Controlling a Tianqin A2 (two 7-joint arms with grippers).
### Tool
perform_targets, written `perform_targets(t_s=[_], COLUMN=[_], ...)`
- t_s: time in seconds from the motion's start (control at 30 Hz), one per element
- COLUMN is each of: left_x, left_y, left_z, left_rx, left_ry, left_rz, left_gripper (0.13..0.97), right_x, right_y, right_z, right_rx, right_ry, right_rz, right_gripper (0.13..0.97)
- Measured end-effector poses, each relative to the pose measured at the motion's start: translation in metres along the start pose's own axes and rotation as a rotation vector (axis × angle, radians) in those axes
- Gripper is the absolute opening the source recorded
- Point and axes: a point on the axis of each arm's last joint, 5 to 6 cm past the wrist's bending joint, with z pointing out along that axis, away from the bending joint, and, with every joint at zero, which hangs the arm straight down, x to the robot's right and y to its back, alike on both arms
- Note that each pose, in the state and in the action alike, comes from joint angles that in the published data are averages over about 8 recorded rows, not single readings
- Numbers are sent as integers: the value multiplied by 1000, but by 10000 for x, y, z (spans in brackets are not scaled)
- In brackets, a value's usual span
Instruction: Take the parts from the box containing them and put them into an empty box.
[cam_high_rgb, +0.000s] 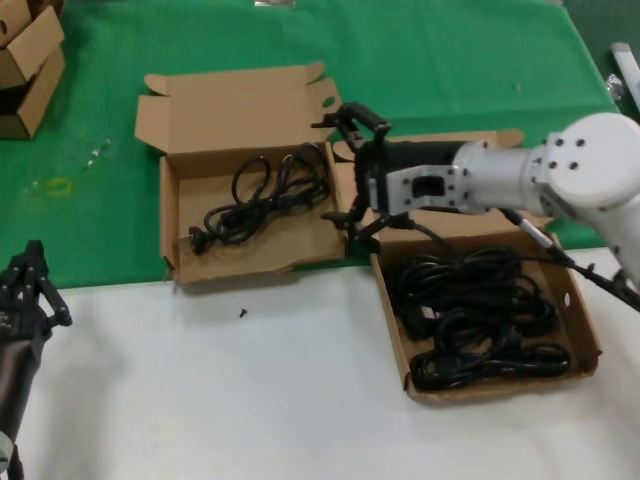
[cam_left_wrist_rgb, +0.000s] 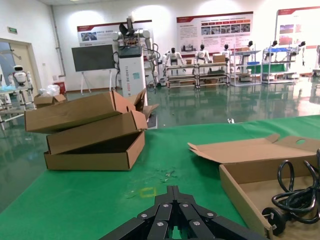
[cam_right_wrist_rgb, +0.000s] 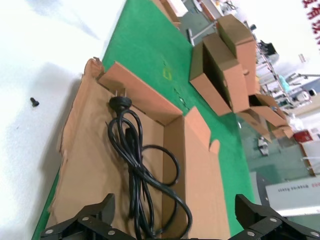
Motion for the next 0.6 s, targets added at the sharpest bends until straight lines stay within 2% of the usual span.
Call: perform_targets(t_s=[0.27,0.4,0.6], left_x=[0,0,0], left_y=[0,0,0], left_z=[0,0,0], left_rx=[0,0,0], left_ry=[0,0,0], left_rz=[0,0,0], left_gripper=[143,143,157], right_x=[-91,-116,-140], right_y=[45,49,43], right_z=[-335,-411,-423], right_rx=[-8,-8,-7], right_ry=[41,50,59], right_rz=[32,39,52], right_gripper=[893,893,943])
